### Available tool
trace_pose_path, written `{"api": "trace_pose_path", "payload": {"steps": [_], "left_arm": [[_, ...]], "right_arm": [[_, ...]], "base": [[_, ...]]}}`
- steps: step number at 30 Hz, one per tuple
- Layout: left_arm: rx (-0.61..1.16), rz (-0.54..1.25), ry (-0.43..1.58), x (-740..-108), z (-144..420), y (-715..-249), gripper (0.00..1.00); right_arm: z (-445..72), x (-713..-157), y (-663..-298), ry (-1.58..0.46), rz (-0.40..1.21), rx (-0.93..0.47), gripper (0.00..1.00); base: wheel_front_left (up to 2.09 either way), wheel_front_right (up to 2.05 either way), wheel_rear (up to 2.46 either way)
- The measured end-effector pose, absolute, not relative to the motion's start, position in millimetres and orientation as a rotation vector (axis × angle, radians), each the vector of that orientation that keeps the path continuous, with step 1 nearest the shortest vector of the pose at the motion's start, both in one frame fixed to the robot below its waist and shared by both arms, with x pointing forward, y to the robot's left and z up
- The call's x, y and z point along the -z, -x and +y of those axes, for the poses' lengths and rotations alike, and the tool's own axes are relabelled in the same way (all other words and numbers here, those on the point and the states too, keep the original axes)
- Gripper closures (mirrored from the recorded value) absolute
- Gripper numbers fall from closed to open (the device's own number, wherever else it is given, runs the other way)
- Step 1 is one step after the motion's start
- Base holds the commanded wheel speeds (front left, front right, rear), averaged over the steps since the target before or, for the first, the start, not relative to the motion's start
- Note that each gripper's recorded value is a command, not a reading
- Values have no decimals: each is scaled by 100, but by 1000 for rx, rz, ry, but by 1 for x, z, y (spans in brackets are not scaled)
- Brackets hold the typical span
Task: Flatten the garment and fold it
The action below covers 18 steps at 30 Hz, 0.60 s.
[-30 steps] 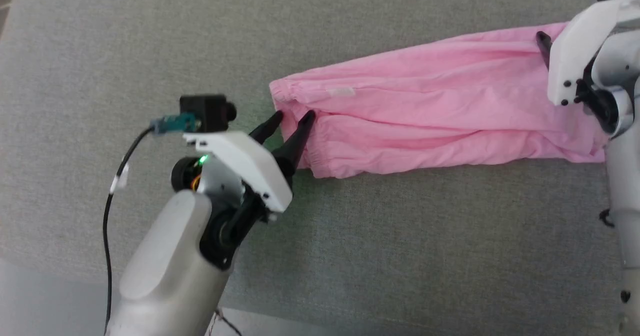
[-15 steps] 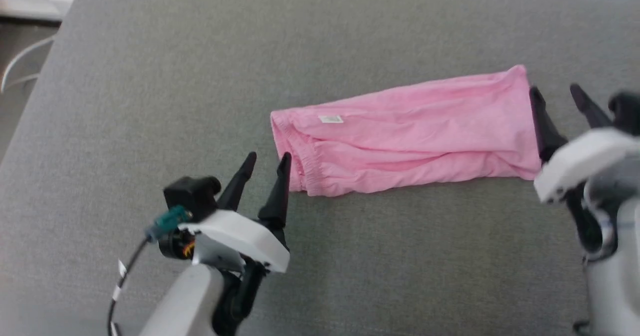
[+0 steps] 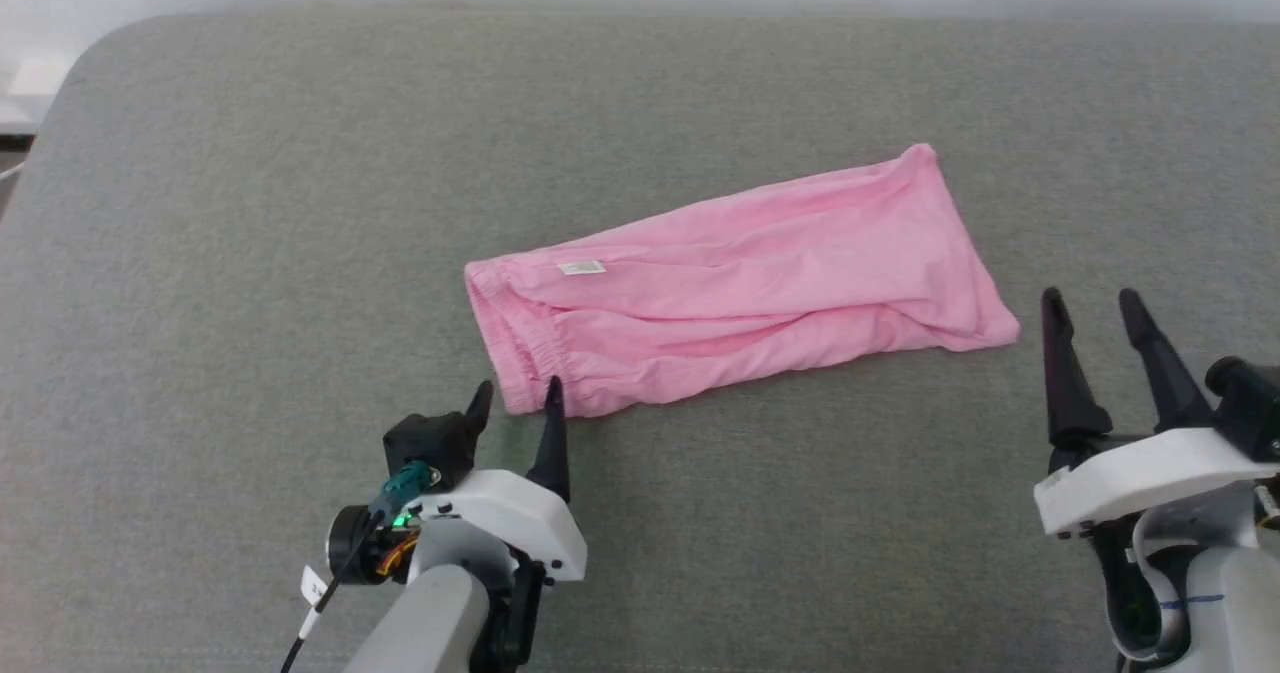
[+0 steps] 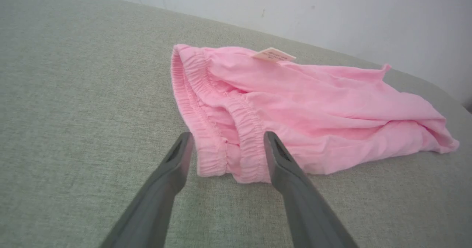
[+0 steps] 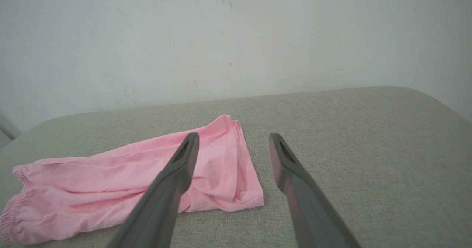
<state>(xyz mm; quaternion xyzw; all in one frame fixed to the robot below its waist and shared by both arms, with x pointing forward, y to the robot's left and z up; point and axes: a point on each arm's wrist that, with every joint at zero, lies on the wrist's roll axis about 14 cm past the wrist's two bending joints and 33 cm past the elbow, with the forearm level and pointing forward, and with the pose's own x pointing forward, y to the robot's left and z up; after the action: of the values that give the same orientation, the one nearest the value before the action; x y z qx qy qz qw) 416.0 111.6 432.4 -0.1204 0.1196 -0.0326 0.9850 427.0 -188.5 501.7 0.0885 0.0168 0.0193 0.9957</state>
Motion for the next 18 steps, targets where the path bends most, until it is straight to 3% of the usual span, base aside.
{"api": "trace_pose_path", "payload": {"steps": [10,16,17,18], "left_arm": [[14,391,182,-394,114,-421,0],[77,462,216,-386,101,-425,0],[90,465,216,-386,99,-425,51],[99,464,218,-386,97,-426,91]], "right_arm": [[-198,-500,-414,-187,31,-12,0],[-197,-496,-413,-188,42,-12,0],[-197,-494,-413,-188,49,-13,0],[-196,-492,-413,-188,59,-15,0]], "base": [[0,0,0],[0,0,0],[0,0,0],[0,0,0]]}}
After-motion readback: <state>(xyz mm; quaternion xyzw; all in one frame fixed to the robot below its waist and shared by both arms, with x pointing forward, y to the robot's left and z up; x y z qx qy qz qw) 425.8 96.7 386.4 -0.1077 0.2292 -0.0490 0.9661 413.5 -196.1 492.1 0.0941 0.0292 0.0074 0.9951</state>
